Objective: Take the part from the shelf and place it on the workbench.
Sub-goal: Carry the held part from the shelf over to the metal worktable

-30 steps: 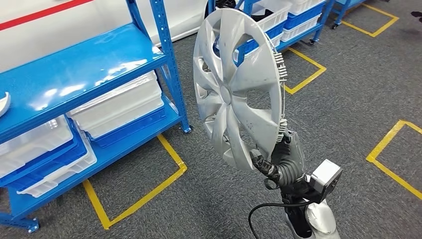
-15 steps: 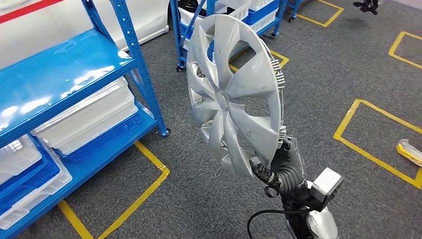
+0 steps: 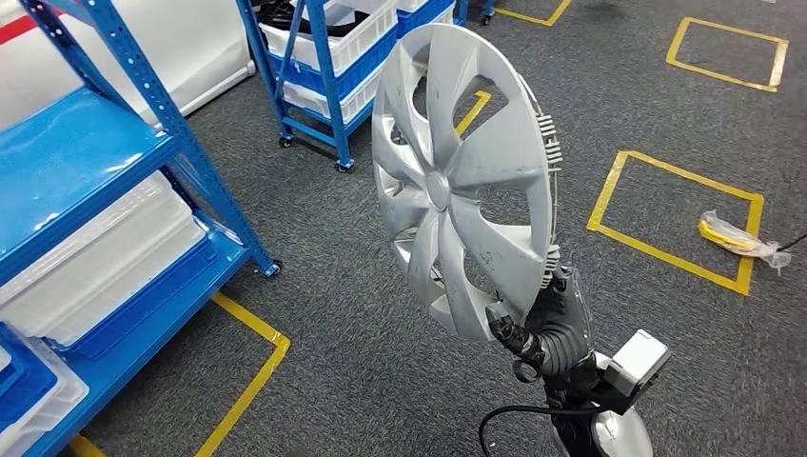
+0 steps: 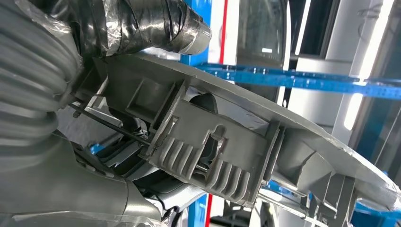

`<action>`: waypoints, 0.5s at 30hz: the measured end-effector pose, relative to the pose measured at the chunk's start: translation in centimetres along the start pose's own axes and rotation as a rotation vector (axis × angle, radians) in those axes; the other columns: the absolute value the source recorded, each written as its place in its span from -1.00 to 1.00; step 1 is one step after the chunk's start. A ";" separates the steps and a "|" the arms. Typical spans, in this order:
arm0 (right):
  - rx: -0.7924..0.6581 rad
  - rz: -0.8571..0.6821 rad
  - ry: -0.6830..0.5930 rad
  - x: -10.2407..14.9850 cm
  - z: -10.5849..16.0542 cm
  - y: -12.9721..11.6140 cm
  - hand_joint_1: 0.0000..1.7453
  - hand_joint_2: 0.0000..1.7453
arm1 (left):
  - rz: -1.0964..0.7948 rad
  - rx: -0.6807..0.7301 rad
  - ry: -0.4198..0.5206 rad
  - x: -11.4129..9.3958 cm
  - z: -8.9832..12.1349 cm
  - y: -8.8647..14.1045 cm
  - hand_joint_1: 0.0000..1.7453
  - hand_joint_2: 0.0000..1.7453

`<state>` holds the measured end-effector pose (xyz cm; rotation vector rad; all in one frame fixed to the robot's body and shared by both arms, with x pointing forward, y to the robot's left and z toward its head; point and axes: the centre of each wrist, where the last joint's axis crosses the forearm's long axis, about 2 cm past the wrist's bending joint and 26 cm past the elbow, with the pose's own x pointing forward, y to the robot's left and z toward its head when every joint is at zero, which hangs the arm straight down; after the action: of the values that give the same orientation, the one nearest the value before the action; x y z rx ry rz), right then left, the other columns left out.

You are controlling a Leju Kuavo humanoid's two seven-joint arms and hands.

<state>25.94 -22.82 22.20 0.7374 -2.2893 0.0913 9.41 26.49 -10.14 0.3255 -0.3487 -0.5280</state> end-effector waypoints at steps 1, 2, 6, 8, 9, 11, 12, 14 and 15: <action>0.000 -0.002 0.000 0.0 0.0 0.0 1.00 1.00 | 0.000 -0.001 0.003 -0.1 0.0 -0.1 -1.00 1.00; 0.000 -0.004 0.000 0.0 0.0 0.0 1.00 1.00 | -0.001 -0.002 0.007 -0.2 0.0 -0.1 -1.00 1.00; 0.003 -0.009 -0.009 0.0 0.0 0.0 1.00 1.00 | 0.002 0.005 0.020 -1.3 0.2 -0.2 -1.00 1.00; 0.008 -0.009 -0.015 0.0 -0.1 0.0 1.00 1.00 | 0.011 0.010 0.025 -1.7 0.2 -0.3 -1.00 1.00; 0.011 -0.009 -0.017 0.0 -0.2 0.0 1.00 1.00 | 0.017 0.012 0.025 -1.8 0.2 -0.3 -1.00 1.00; 0.017 -0.007 -0.021 0.0 -0.4 -0.1 1.00 1.00 | 0.028 0.015 0.026 -2.0 0.3 -0.3 -1.00 1.00; 0.021 -0.006 -0.025 0.0 -0.7 -0.2 1.00 1.00 | 0.033 0.016 0.028 -2.1 0.3 -0.3 -1.00 1.00; 0.028 -0.004 -0.031 0.0 -1.1 -0.3 1.00 1.00 | 0.042 0.019 0.035 -2.5 0.3 -0.4 -1.00 1.00; 0.030 -0.004 -0.031 -0.1 -1.2 -0.4 1.00 1.00 | 0.045 0.019 0.039 -2.6 0.3 -0.4 -1.00 1.00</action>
<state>26.89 -22.77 22.95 0.7639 -2.3201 0.1129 6.99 27.50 -10.62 0.3454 -0.3229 -0.4739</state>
